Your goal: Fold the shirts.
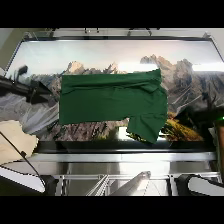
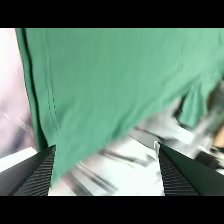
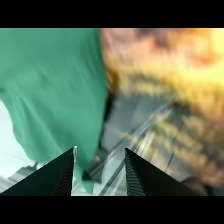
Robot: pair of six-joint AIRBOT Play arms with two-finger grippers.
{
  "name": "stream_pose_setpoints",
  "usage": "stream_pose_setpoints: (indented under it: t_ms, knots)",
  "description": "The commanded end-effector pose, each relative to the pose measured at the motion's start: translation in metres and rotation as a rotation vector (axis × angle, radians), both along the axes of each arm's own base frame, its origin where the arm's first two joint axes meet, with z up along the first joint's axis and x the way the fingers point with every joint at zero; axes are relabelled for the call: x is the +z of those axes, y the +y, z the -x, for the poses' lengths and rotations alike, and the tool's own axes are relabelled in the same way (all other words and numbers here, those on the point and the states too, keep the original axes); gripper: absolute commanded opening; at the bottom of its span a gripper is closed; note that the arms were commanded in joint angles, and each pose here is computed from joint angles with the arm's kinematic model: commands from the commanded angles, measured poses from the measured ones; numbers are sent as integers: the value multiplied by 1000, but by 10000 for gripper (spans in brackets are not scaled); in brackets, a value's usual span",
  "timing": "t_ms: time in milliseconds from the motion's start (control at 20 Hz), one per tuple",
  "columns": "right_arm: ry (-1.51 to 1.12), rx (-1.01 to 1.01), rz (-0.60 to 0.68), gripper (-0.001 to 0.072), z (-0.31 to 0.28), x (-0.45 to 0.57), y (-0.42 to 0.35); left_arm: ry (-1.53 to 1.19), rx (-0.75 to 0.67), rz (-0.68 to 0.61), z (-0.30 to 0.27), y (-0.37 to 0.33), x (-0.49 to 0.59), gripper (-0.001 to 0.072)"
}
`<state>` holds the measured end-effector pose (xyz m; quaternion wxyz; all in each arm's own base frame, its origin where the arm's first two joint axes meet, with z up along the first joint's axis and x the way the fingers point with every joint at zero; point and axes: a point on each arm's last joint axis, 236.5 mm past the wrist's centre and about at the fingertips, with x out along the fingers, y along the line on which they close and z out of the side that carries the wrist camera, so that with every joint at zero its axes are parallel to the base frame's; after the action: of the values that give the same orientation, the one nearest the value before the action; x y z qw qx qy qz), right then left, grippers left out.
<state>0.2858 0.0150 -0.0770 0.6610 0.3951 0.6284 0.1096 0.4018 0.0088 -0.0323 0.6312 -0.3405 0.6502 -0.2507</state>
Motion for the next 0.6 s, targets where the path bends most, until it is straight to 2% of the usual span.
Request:
stream_pose_setpoints:
  t_ms: [0, 150, 250, 400, 550]
  knots:
    - [47, -107, 14, 366, 37, -27, 28, 138, 31, 52, 41, -20, -33, 708]
    - [21, -155, 10, 366, 27, -36, 48, 169, 58, 44, 50, -26, -54, 708]
    - [-9, -177, -10, 366, 12, -34, 63, 177, 63, -15, 54, -19, -69, 708]
    - [-65, -173, -29, 367, -1, -28, 81, 203, 20, -106, 62, -11, -87, 708]
    - [-77, -165, -42, 366, -3, -25, 87, 192, -28, -110, 52, -27, -91, 709]
